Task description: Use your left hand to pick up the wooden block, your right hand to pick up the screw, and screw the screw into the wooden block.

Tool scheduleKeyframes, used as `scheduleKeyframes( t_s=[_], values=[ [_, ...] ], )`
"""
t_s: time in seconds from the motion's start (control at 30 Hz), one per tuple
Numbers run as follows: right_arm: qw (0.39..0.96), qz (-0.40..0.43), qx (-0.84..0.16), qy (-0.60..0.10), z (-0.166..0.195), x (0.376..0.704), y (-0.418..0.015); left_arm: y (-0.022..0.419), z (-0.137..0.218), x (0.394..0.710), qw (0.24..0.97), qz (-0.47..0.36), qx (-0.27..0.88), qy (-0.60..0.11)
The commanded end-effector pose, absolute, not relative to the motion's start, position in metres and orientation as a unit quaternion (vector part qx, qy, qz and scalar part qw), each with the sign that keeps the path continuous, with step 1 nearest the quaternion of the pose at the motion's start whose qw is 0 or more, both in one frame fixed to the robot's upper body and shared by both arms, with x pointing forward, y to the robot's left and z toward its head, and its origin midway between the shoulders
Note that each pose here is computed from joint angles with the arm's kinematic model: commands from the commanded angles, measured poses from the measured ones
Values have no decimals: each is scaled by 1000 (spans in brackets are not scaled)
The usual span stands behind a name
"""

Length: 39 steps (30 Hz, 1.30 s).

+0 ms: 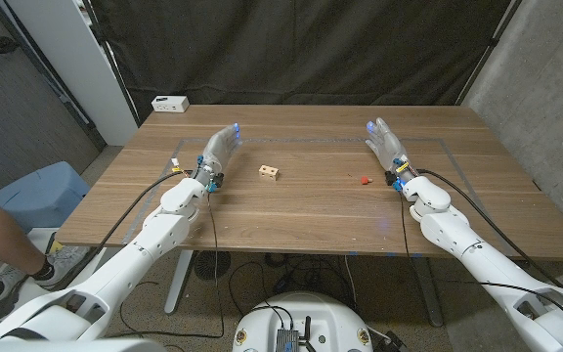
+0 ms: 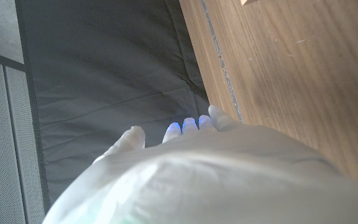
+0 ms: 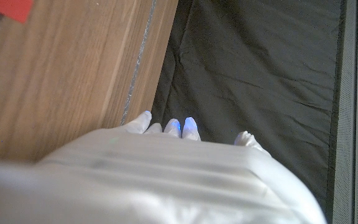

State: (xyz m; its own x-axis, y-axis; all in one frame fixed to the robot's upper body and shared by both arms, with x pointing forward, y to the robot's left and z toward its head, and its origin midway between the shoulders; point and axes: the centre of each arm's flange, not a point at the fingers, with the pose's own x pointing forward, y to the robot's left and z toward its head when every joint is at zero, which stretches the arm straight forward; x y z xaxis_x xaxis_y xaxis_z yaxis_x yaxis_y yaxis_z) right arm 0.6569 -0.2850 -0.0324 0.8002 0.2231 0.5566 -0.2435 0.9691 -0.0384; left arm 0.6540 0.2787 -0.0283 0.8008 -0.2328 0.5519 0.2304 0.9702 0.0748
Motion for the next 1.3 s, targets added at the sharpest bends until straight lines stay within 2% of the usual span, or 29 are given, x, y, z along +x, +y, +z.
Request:
scheduleKeyframes(
  t_s=[0.03,0.67,1.3],
  values=[
    [950,121,12,-289,-32,657,-284,275,-19,650,946,-124,29,-297],
    [948,119,-19,-293,-14,663,-303,258,7,634,944,-101,97,-298],
    [947,111,-23,-299,-15,660,-302,284,50,611,921,-112,240,-287]
  ],
)
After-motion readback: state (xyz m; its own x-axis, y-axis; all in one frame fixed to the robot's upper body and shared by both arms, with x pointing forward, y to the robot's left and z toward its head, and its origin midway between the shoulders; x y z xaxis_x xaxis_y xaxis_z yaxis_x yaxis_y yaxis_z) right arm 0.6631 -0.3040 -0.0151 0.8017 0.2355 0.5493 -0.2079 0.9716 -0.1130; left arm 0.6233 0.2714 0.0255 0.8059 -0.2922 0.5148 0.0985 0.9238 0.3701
